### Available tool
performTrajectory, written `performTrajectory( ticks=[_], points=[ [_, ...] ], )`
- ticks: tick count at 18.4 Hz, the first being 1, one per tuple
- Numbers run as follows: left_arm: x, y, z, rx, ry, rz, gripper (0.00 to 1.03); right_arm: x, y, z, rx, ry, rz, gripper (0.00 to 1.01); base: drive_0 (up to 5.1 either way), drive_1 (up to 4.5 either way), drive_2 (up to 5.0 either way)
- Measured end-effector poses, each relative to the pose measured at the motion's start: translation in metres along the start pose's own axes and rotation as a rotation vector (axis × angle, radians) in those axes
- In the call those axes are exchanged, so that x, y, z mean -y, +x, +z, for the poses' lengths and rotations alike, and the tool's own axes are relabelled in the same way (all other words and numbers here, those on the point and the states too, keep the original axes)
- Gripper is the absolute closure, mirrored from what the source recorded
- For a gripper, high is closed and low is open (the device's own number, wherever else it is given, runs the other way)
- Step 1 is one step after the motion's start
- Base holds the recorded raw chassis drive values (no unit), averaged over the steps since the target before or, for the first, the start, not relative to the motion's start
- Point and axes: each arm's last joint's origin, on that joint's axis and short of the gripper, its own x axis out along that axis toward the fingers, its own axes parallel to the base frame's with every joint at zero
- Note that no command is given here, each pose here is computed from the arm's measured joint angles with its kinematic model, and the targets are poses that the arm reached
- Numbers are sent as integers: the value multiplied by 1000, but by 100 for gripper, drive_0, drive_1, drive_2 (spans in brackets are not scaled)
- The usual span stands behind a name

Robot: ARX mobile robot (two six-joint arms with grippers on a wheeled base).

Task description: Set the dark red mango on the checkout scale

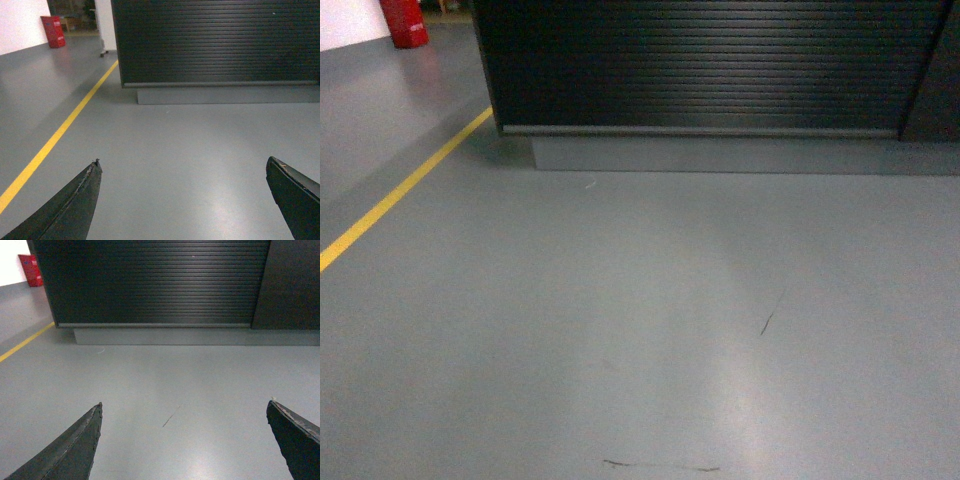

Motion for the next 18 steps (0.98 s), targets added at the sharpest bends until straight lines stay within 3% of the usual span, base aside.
performTrajectory(
  ticks=[18],
  points=[
    [0, 0, 0, 2, 0, 0, 5, 0, 0, 0, 2, 0, 0, 3, -1, 429, -431]
  ],
)
